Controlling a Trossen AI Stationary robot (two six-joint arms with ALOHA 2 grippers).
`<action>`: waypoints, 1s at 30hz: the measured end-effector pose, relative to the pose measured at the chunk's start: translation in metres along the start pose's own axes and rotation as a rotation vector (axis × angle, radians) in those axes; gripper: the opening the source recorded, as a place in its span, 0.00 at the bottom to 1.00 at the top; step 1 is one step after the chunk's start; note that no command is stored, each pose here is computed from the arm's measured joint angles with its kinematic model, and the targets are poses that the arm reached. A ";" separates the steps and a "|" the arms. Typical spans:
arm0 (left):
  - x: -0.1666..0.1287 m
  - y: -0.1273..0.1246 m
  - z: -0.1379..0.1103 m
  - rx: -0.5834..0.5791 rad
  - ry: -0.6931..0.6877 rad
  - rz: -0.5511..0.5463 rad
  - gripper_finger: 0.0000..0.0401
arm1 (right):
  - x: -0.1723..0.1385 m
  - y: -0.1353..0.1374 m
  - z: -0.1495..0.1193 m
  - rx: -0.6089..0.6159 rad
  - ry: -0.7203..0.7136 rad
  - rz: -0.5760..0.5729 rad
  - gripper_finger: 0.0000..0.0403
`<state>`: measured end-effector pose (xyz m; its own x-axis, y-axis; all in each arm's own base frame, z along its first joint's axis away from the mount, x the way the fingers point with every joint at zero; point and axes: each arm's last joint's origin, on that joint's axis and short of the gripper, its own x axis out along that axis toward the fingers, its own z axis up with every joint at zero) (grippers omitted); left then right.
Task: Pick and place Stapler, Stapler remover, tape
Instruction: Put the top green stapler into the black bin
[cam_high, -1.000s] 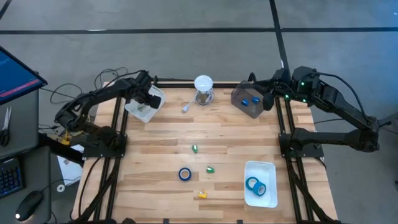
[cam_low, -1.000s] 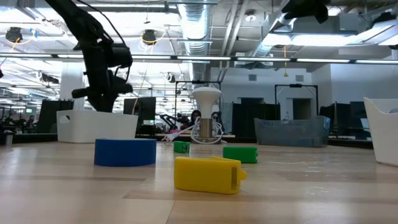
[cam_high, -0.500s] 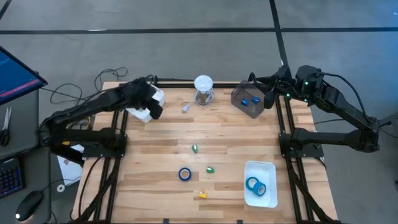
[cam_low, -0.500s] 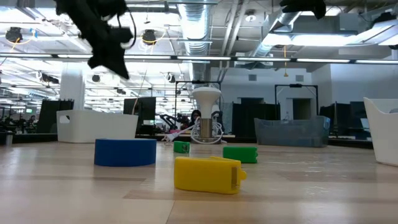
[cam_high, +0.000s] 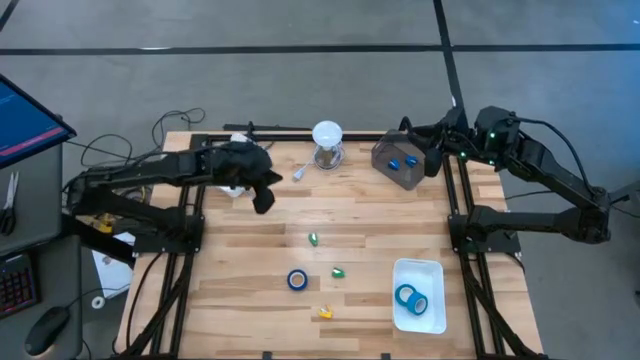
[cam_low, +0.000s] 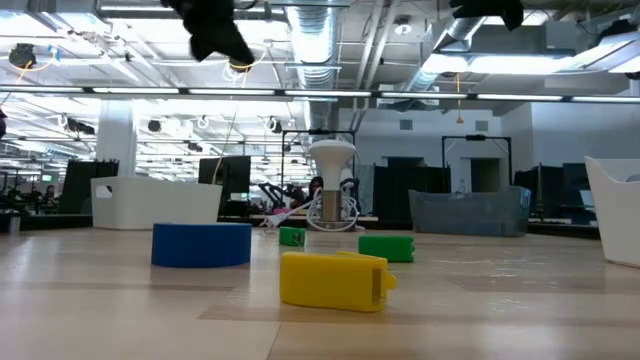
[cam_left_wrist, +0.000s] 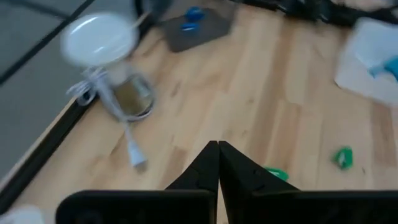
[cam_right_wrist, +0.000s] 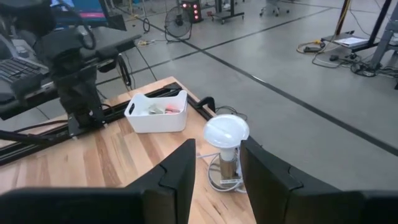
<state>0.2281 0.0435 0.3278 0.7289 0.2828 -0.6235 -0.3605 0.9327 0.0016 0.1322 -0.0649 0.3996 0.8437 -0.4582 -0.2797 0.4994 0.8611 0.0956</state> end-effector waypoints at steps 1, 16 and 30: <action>0.002 -0.005 0.003 0.043 0.002 -0.015 0.00 | 0.000 0.000 0.000 -0.001 0.000 0.003 0.29; 0.038 -0.052 0.019 0.248 0.083 -0.206 0.00 | 0.000 0.001 -0.004 -0.004 0.042 0.003 0.29; 0.043 -0.050 0.017 0.141 0.107 -0.154 0.00 | 0.012 0.009 -0.016 0.094 0.195 0.088 0.28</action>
<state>0.2873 0.0125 0.3147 0.7001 0.1167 -0.7044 -0.1597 0.9871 0.0047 0.1435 -0.0595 0.3819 0.8356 -0.3230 -0.4444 0.4490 0.8676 0.2137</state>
